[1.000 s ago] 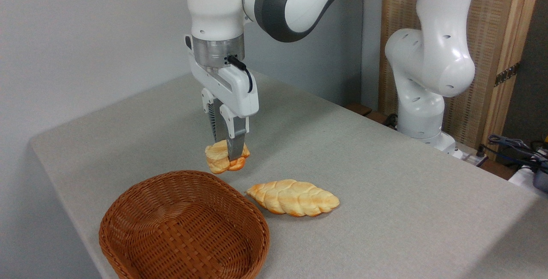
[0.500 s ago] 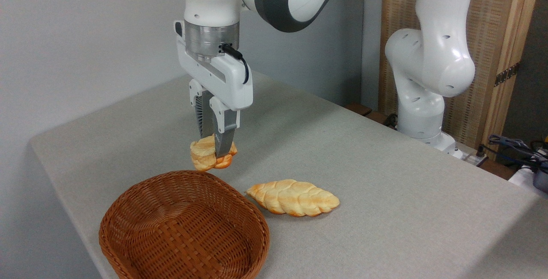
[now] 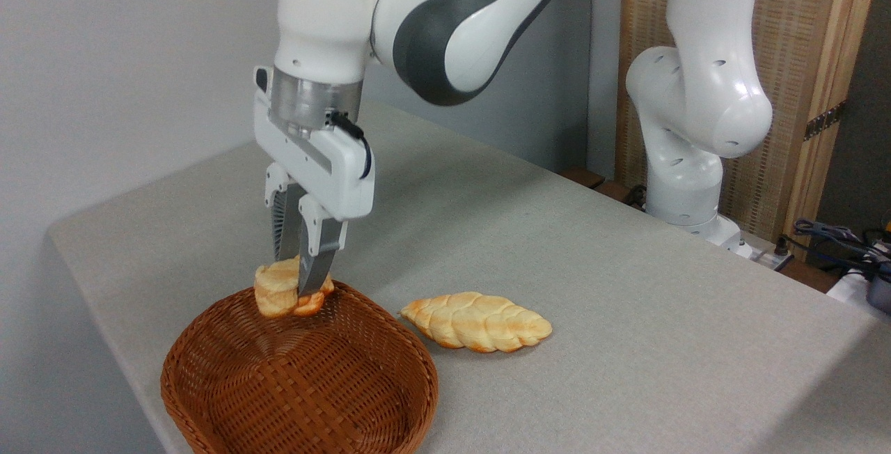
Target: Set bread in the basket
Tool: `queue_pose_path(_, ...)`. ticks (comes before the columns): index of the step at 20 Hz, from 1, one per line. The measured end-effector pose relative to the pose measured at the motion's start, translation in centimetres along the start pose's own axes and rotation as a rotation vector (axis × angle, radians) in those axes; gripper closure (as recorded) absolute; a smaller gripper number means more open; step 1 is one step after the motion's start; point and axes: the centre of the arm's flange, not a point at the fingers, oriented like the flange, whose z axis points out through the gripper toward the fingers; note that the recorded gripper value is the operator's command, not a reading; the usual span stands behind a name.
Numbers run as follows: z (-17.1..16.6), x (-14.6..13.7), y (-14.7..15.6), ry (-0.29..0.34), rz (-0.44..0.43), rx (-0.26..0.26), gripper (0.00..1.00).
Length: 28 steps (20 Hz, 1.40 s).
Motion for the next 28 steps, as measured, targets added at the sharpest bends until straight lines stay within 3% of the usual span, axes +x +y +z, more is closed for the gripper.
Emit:
queue_pose_path(2, 1.3, 0.2, -0.2, 0.004, -0.004, 0.007, 0.24)
queue_pose_path(3, 2.1, 0.2, -0.3, 0.005, -0.006, 0.011, 0.21)
queue_pose_path(4, 2.8, 0.3, -0.4, 0.008, -0.009, 0.016, 0.08)
queue_pose_path(5, 3.6, 0.4, -0.5, 0.016, -0.014, 0.023, 0.00)
queue_pose_path(10, 6.1, 0.7, -0.9, 0.033, -0.021, 0.047, 0.00)
queue_pose_path(28, 5.7, 1.1, -0.9, 0.042, -0.017, 0.052, 0.00)
